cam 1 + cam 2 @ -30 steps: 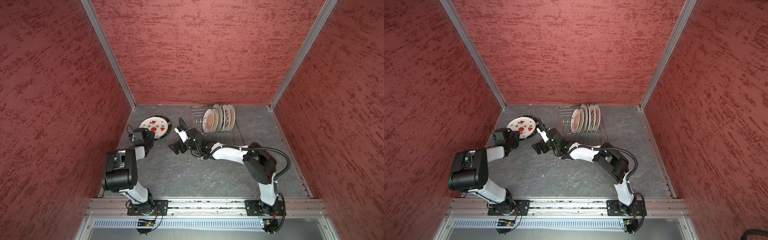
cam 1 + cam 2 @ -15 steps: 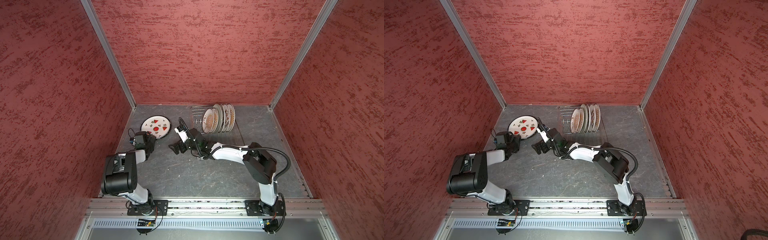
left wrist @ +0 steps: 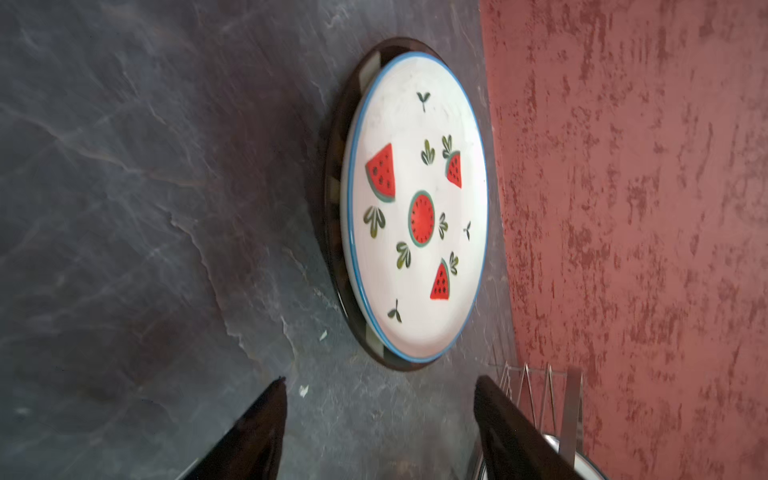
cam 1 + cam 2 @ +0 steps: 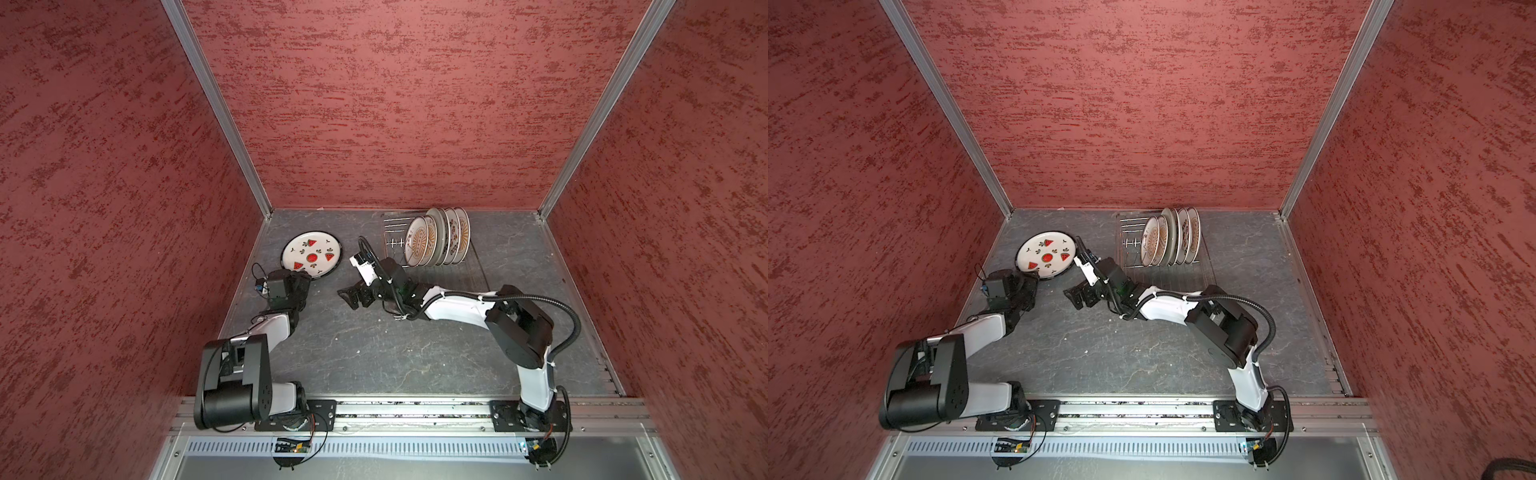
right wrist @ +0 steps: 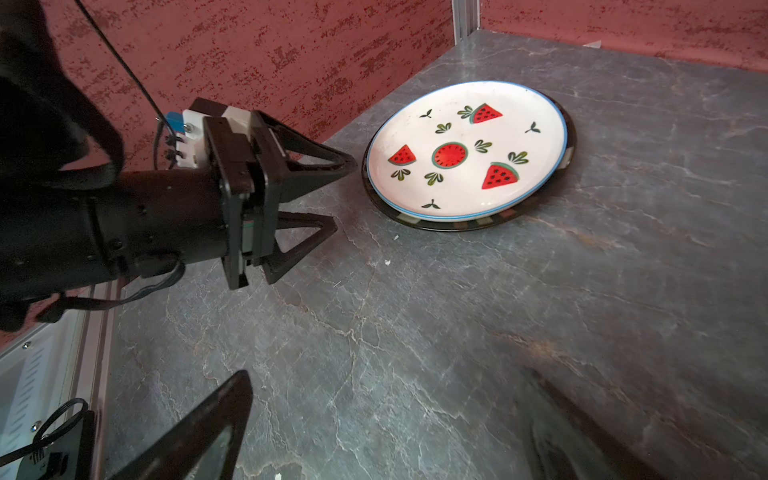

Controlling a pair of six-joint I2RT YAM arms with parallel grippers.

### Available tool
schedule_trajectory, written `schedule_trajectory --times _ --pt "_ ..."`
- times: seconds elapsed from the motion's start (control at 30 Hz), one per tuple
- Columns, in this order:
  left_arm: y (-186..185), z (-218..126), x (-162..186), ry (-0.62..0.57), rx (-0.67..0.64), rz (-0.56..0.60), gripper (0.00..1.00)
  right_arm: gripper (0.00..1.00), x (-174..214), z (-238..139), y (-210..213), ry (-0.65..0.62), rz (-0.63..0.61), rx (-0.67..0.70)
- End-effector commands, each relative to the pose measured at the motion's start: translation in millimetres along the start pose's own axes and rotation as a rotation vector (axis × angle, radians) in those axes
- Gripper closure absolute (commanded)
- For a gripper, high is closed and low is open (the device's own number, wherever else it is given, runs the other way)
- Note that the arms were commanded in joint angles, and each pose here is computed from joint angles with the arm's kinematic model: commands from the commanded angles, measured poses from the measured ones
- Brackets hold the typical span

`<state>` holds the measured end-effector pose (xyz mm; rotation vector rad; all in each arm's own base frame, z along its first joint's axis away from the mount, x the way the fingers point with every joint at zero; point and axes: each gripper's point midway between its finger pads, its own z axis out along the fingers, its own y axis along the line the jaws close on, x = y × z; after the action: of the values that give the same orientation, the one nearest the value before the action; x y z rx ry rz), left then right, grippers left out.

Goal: Unload the plates from the dish rack
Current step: 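Draw the left gripper back from the plates while right gripper reaches to the rack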

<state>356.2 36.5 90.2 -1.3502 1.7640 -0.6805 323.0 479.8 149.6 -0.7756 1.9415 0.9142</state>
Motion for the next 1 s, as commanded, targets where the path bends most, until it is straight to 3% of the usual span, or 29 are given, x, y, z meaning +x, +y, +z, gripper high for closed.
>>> schedule_trajectory --times 0.0,0.17,0.23,0.33,0.6,0.97 --pt "-0.6 -13.9 5.2 -0.01 0.015 0.057 0.22 0.01 -33.8 -18.4 19.8 -0.111 -0.045 -0.047" --pt "-10.6 -35.0 17.0 -0.002 0.083 0.149 0.06 0.01 -39.1 -26.7 30.1 -0.144 -0.072 -0.068" --pt "-24.4 -43.4 27.4 0.02 0.188 0.236 0.0 0.01 -41.5 -31.0 34.2 -0.16 -0.08 -0.073" --pt "-42.7 -56.9 47.1 0.057 0.348 0.353 0.01 0.01 -45.4 -39.9 39.1 -0.193 -0.083 -0.086" --pt "-59.0 -84.3 101.8 0.121 0.56 0.634 0.01 0.01 -60.8 -76.0 32.3 -0.314 -0.092 -0.011" --pt "-79.1 -114.9 168.4 0.323 0.825 0.767 0.01 0.01 -68.1 -132.5 -29.2 -0.407 -0.004 0.32"
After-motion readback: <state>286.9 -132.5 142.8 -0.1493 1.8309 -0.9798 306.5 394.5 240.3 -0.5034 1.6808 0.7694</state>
